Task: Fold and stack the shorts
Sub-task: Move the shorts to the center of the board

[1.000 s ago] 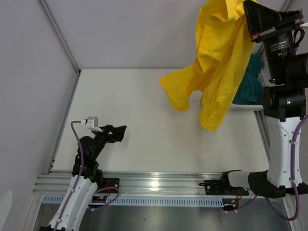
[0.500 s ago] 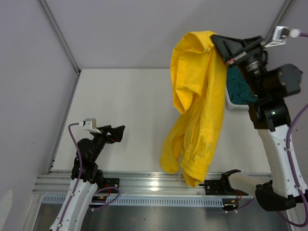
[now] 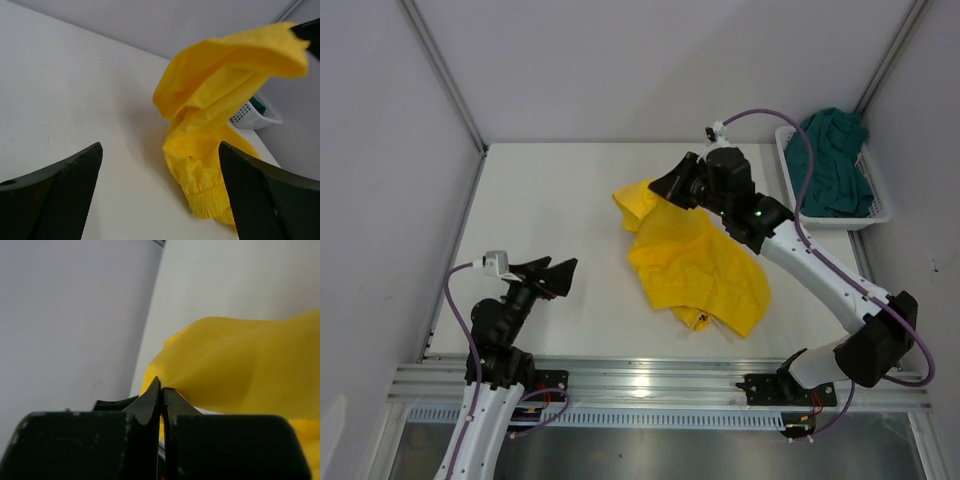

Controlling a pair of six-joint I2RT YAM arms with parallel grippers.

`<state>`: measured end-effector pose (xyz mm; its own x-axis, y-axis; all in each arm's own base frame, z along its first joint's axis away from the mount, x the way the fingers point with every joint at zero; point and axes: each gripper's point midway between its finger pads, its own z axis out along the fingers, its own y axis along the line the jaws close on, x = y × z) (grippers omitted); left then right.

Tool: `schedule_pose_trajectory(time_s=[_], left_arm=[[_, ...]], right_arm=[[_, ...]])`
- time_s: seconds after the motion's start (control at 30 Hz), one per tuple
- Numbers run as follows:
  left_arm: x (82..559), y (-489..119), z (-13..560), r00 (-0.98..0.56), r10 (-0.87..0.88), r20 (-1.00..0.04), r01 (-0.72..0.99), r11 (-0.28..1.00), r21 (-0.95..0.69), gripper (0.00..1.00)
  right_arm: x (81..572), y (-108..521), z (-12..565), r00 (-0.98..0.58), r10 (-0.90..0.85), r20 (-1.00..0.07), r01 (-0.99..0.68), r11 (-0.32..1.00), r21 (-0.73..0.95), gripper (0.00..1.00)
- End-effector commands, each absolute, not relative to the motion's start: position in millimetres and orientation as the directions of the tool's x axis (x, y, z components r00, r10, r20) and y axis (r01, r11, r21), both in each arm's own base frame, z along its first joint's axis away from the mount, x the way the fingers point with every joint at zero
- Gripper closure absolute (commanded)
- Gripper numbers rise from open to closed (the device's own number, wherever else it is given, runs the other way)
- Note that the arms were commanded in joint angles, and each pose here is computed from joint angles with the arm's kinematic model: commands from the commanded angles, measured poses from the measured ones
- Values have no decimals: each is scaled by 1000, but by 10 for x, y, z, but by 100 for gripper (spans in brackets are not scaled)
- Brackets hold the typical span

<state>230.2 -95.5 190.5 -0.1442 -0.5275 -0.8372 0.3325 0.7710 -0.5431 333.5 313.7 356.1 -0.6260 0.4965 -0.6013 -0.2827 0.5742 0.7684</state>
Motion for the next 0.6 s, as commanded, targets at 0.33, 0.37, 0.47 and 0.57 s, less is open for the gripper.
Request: schedule_pose_trajectory(time_s=[0.33,0.37,0.47,0.57], left_arm=[[2296,-1083,2173,-140,-524,-840,416,739,-530,1],[2295,-1078,2165,-140,-525,-840,413,740,-531,1],[2296,-1045,2143,-131,-523,-842,398,751,-528,1],[2298,-1013,2106,-132,-509,-850,379,767,-518,1]], right_arm=[[3164,4144,2407,-826,60,-560,-414,611,675,54],[3162,4248,2501,-817,32,-576,-454,581,676,45],[3100,4216,2645,-767,11,-642,-520,575,631,30],[3139,3967,2678,-701,39,-712,-530,639,557,16]])
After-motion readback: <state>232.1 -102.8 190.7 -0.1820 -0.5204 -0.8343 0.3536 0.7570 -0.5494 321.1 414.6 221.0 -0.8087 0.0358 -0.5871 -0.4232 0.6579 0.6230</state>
